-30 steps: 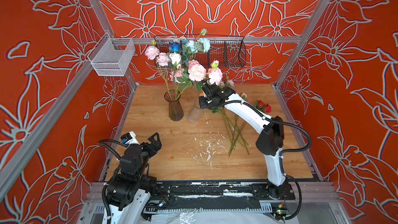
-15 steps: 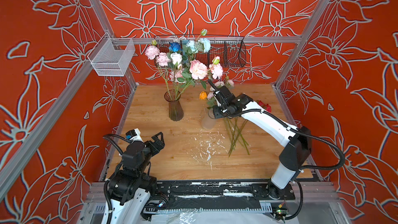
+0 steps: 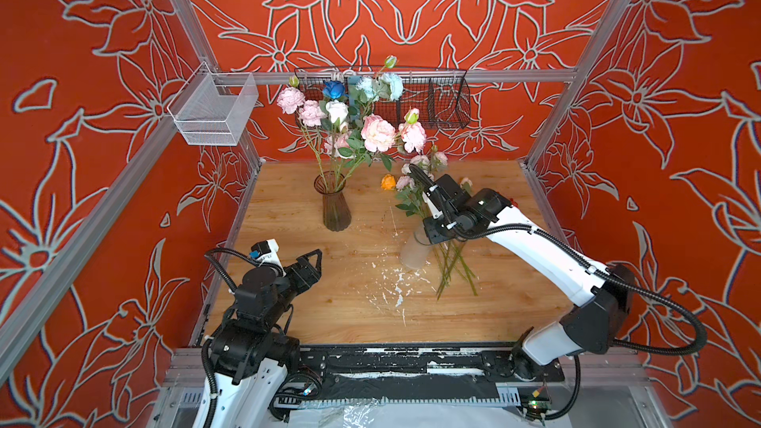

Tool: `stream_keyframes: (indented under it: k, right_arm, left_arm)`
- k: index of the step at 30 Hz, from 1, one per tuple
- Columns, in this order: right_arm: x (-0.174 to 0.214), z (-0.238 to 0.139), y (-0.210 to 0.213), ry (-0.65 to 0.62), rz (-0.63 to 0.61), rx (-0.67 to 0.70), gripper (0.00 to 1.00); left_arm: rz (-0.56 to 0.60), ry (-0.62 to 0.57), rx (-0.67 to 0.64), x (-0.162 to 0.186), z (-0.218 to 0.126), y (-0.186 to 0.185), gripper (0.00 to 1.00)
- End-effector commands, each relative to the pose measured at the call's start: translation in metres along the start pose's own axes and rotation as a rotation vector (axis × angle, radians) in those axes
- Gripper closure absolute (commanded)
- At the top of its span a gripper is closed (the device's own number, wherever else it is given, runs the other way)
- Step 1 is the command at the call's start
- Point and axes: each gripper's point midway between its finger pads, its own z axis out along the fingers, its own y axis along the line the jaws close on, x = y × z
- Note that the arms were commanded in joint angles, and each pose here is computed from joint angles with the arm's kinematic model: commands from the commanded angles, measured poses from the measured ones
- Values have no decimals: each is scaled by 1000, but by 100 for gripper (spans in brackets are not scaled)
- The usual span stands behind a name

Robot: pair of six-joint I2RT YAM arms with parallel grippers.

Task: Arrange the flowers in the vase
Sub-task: 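Carry the clear glass toward the loose rose pile with the right gripper, then set the clear glass upright on the table and open the right gripper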

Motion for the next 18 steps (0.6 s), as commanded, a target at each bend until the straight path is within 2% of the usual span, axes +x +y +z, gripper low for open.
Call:
stream_keyframes:
  k: [1, 9, 10, 11, 15, 18]
  right_arm:
    - [7, -4, 6, 31, -43, -27, 100]
    - [21, 6, 10, 86, -76, -55, 99]
    - [19, 6, 11, 81, -71, -57, 87]
    - [16, 7, 13, 74, -67, -63, 82]
    - [7, 5, 18, 58, -63, -80, 70]
    - [1, 2, 16, 33, -55, -67, 67]
  left_arm:
    - [-43, 28, 96, 3, -1, -19, 15]
    - [-35, 65, 117, 4, 1, -28, 15]
    - [-34, 64, 121, 3, 2, -29, 15]
    - [-34, 68, 127, 2, 4, -31, 15]
    - [-26, 92, 139, 1, 7, -39, 15]
    - [-14, 92, 152, -3, 8, -44, 15]
